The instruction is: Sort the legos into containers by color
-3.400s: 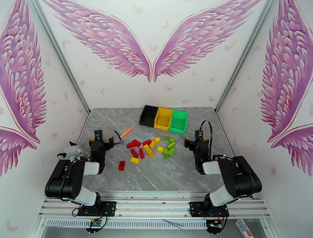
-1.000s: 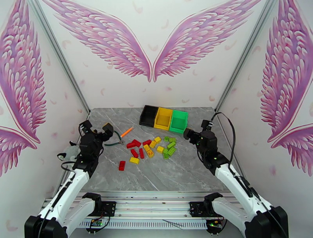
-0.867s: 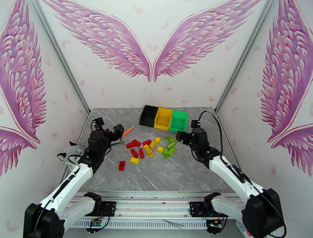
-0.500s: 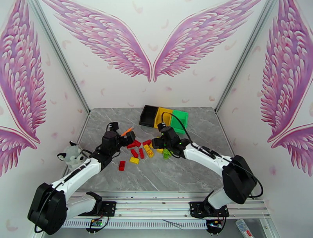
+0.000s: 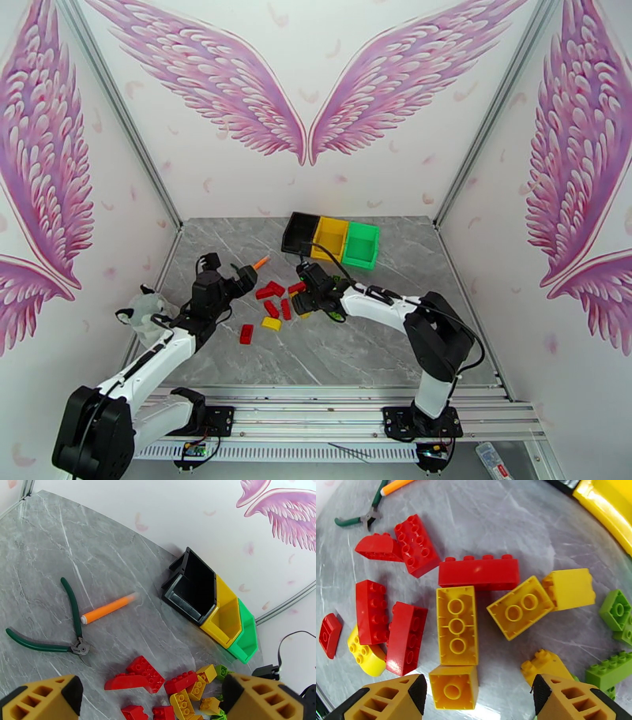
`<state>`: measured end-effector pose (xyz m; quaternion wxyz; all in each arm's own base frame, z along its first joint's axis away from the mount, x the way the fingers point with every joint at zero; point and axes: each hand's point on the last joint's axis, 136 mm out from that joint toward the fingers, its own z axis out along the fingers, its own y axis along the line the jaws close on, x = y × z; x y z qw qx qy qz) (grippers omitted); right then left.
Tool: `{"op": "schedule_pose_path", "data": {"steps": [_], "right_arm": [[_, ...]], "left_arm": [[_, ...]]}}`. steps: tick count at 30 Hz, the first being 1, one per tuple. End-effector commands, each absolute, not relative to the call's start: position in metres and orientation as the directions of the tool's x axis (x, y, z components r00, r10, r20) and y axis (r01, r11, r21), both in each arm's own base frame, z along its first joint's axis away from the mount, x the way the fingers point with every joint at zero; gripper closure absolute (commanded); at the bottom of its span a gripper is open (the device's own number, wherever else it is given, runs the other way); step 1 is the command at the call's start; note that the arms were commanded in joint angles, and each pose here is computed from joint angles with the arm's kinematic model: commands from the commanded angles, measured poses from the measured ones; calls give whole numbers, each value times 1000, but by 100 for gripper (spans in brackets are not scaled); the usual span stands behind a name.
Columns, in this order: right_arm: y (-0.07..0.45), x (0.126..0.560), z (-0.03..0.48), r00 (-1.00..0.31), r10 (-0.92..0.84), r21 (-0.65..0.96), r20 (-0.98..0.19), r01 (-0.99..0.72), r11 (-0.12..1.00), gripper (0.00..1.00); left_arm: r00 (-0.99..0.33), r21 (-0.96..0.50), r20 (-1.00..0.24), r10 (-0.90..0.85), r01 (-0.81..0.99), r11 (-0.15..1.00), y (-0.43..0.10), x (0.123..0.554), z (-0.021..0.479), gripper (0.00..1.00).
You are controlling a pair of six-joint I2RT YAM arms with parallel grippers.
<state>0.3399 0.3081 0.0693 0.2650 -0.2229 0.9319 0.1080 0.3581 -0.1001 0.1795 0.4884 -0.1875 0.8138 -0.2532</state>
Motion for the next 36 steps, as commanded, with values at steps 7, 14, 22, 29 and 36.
{"op": "schedule_pose_path", "data": {"steps": [7, 14, 22, 29, 36], "right_arm": [[320, 332, 53, -767, -426, 66, -480, -516, 854, 31], [318, 334, 45, -775, -436, 45, -457, -509, 859, 39], [316, 334, 46, -773, -444, 36, -454, -514, 857, 52], [314, 335, 53, -768, -439, 23, -467, -507, 862, 69], [265, 361, 97, -770, -272, 10, -577, -340, 940, 76]], "left_arm": [[-503, -616, -665, -552, -49, 786, -111, 365, 165, 1], [-528, -625, -645, -553, -51, 779, -115, 369, 157, 1], [-552, -646, -625, -552, -30, 762, -124, 372, 153, 1], [-572, -660, -621, -535, 15, 751, -137, 372, 156, 1], [-584, -630, -674, -452, 135, 765, -171, 367, 170, 1]]}}
